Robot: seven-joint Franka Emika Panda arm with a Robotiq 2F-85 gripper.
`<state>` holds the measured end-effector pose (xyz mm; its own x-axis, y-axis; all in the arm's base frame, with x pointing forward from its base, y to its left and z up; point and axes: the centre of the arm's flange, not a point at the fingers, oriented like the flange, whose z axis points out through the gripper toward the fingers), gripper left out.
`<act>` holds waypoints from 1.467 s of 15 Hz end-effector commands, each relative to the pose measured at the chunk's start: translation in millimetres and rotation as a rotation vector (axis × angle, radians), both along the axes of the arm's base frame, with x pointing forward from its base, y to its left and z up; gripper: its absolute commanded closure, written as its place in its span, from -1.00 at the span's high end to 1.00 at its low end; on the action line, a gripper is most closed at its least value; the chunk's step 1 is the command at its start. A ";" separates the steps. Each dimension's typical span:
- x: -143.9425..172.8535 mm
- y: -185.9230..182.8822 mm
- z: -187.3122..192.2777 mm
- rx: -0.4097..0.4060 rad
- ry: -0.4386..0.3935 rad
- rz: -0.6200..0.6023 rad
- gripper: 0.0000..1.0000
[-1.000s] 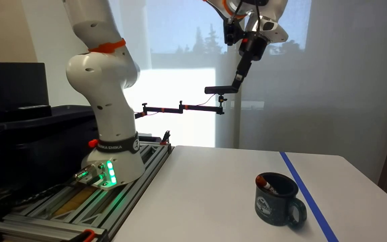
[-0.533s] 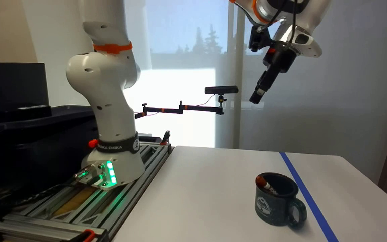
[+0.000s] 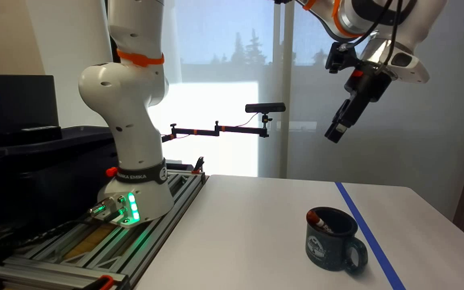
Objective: Remove the marker from the mug
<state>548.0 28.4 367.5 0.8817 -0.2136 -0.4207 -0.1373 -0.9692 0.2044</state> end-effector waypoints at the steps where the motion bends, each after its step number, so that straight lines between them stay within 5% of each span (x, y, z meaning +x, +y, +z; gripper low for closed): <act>1: 18.0 -16.5 -8.1 -0.083 -0.001 -0.038 1.00; 2: 7.3 -12.1 -7.7 -0.028 0.002 -0.017 1.00; 7: 13.6 -19.6 -18.7 -0.056 0.001 -0.043 1.00; 13: 27.9 -41.7 -38.9 0.035 0.038 0.021 1.00; 22: 33.8 -77.8 -65.4 0.146 -0.021 0.124 1.00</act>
<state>580.1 -40.7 310.1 0.8982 -0.0673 -0.4345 -0.0248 -0.9944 0.1027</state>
